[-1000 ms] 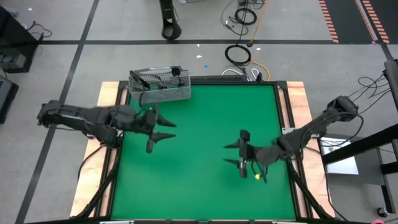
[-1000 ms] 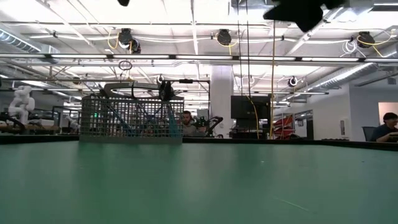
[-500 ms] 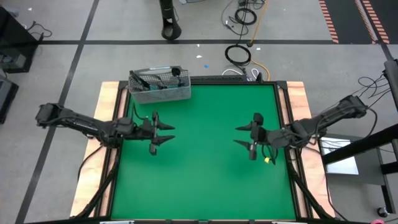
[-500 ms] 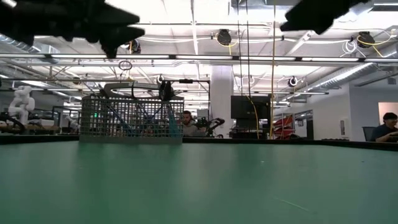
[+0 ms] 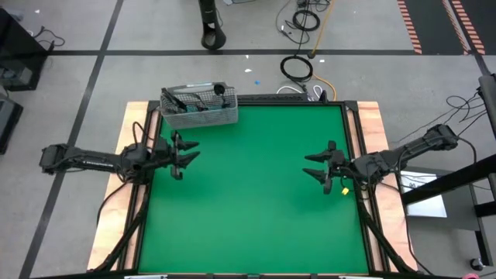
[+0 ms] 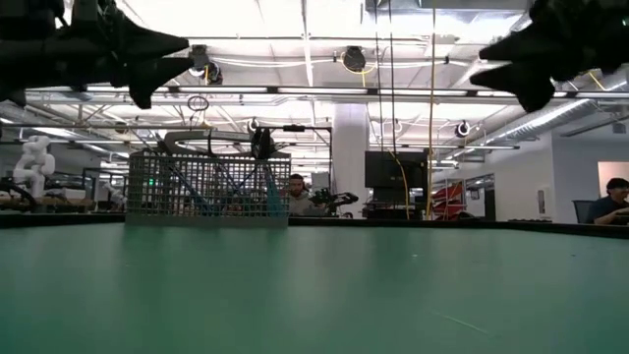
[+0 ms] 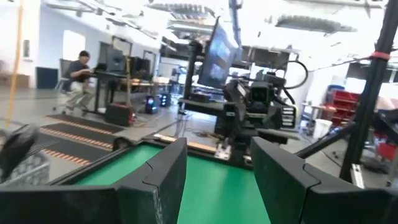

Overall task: Sort silverware
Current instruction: Return to Home Position

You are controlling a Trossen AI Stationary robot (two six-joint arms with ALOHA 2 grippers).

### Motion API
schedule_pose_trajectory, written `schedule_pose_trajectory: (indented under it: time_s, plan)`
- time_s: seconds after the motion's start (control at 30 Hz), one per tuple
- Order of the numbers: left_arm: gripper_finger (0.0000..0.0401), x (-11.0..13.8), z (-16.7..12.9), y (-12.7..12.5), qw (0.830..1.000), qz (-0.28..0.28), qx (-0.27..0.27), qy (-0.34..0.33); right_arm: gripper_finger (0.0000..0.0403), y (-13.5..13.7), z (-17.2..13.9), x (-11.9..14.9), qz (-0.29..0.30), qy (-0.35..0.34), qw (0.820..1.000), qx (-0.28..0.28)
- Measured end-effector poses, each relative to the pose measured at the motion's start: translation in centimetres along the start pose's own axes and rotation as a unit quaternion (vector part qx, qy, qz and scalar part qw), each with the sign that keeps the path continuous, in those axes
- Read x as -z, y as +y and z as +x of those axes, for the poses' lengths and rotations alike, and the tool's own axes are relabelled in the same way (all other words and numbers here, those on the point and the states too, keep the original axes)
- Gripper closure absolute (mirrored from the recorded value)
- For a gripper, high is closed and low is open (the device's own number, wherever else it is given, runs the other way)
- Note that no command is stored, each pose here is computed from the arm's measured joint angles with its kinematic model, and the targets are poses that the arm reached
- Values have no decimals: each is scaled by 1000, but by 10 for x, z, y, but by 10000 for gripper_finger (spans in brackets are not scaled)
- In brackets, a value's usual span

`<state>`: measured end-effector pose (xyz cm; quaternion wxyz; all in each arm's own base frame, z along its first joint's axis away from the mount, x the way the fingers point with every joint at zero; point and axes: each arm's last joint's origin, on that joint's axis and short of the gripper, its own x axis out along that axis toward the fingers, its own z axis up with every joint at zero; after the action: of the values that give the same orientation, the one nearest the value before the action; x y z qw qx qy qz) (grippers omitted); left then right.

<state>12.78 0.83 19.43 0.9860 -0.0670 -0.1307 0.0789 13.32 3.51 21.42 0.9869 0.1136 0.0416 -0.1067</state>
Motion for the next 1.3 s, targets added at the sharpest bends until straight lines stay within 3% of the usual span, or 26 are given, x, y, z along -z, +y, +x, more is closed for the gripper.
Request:
schedule_pose_trajectory:
  time_s: [0.2, 0.53, 0.77, 0.93, 1.17, 1.3]
  plan:
    - [221, 2, -7, 7, 999, -16, -7, 29, 179, -13, -12, 16, 22, -11, 1000, -2]
    - [221, 2, -22, 16, 998, -23, -17, 55, 179, -29, -34, 18, 21, -9, 999, 24]
    - [221, 6, -28, 18, 997, -22, -14, 78, 179, -28, -40, 23, 25, 25, 996, -87]
    - [221, 5, -30, 18, 997, -22, 1, 77, 179, -30, -36, 42, 20, 39, 994, -98]
    - [221, 7, -30, 19, 995, -26, -1, 92, 179, -27, -36, 38, 9, 21, 992, -125]
    - [221, 15, -32, 20, 993, -34, -1, 115, 179, -23, -33, 42, 0, -16, 983, -183]
